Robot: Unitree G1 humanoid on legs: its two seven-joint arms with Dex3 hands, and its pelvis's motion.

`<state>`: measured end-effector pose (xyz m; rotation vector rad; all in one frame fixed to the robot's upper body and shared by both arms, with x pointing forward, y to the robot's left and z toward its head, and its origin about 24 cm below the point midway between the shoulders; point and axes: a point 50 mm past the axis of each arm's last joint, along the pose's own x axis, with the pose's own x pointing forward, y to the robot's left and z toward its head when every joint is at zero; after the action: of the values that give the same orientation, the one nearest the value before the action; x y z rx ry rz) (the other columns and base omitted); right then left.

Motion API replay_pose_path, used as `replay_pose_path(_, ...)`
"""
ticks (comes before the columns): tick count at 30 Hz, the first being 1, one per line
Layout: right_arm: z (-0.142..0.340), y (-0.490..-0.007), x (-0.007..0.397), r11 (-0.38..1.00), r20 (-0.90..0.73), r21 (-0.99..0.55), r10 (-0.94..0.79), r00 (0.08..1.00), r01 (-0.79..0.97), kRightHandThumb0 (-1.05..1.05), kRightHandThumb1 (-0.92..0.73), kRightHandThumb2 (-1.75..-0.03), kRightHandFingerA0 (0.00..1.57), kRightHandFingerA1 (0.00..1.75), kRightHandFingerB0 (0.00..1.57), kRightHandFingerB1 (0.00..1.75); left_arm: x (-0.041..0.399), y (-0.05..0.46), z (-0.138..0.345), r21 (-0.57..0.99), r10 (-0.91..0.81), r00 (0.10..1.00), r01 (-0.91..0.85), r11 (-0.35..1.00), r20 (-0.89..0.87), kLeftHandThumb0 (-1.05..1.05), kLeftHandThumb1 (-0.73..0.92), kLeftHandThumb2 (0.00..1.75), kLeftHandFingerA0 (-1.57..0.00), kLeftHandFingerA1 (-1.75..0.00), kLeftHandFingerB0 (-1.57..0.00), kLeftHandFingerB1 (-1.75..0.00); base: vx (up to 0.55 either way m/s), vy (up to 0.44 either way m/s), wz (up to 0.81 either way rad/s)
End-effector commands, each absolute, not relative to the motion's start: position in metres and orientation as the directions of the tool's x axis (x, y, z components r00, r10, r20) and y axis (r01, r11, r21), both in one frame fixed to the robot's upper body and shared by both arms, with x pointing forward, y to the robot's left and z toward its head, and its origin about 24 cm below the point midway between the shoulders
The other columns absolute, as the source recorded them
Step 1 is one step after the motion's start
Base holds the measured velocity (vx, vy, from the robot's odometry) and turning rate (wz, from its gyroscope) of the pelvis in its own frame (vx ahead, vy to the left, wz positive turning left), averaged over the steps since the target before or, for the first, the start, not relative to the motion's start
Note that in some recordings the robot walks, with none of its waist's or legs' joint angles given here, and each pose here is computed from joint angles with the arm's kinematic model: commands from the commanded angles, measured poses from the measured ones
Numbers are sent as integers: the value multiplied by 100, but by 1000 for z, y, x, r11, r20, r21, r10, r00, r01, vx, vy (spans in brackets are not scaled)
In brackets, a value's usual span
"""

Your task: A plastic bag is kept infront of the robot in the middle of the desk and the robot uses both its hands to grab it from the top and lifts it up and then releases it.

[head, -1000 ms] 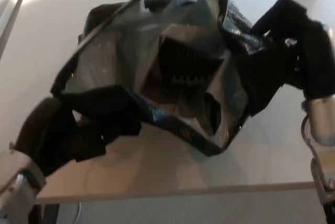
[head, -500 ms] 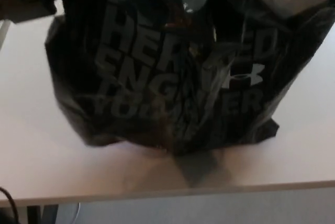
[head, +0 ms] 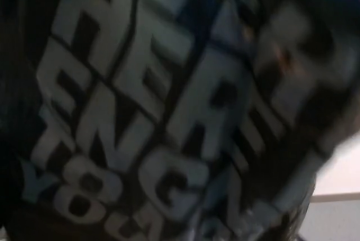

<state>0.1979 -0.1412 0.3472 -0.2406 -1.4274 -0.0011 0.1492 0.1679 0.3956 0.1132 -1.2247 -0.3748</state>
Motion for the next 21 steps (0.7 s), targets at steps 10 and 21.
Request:
replay_pose_path(10,358,-142,164,985,991,-135,134,14,112,-37,-63,-60,97,170,67,160,122,162,397,209,-291,277,289,934,916,-24,58,60,-95,-173,-72,-155,0,0,0)
replay_pose_path(21,360,-139,163,985,990,-139,138,12,100,-37,-63,-60,97,170,67,160,114,164,398,202,-287,295,289,936,911,-24,58,60,-95,-173,-72,-155,0,0,0)
